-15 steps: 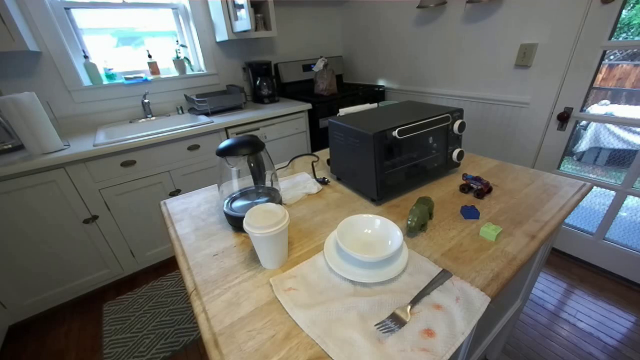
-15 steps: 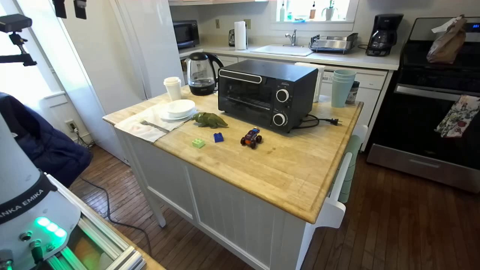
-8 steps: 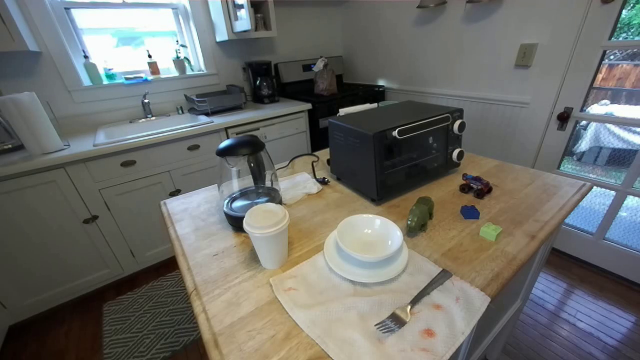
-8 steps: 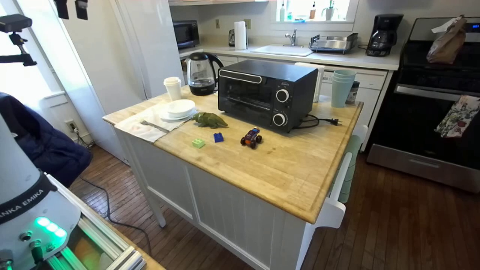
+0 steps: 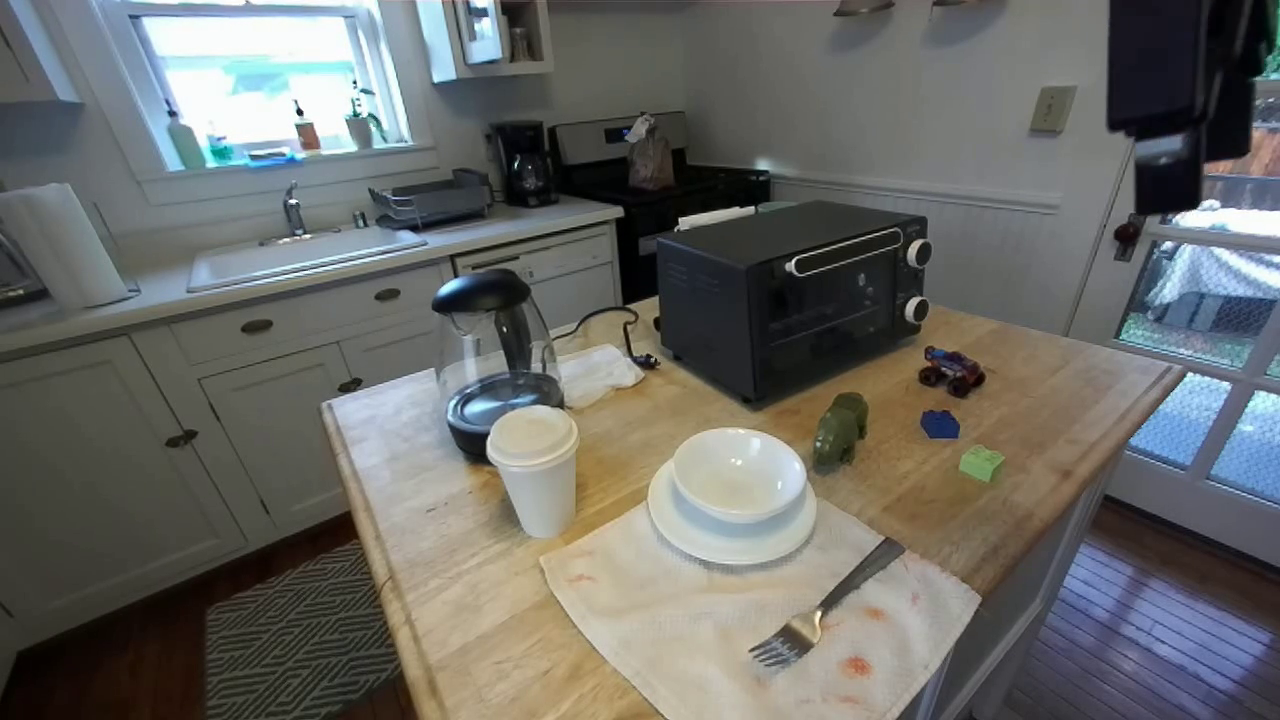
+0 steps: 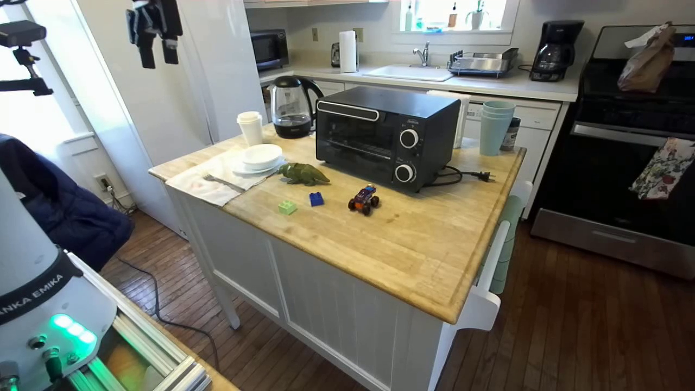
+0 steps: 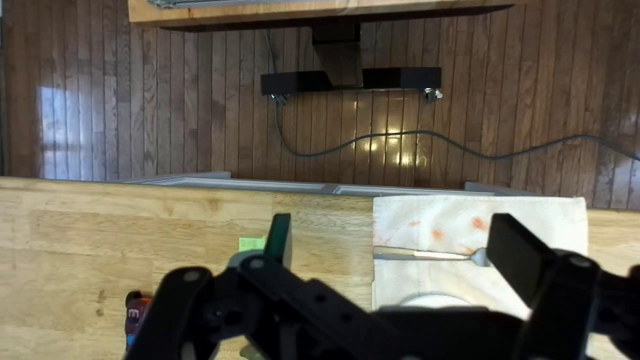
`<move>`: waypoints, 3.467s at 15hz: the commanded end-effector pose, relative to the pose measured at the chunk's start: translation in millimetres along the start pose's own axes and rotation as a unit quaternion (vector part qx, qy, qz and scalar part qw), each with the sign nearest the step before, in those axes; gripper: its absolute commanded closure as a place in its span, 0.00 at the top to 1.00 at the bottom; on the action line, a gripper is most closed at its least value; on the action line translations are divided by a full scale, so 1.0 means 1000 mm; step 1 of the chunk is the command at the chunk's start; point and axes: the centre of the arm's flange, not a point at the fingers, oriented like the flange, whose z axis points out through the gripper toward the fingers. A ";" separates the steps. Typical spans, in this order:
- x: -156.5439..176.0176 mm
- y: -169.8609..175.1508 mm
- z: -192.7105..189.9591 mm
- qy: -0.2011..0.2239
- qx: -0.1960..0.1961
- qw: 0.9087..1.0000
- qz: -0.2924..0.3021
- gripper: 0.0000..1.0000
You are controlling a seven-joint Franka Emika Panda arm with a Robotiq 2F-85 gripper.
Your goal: Pick up the lime green lego block and put it on the blue lego block
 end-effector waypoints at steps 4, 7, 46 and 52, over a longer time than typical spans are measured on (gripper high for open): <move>0.042 0.027 0.062 0.025 0.023 0.999 0.006 1.00; 0.042 0.026 0.062 0.018 0.025 0.999 0.016 1.00; 0.112 0.088 0.223 0.018 0.018 0.997 -0.076 1.00; 0.120 0.113 0.257 0.001 0.025 0.999 -0.019 1.00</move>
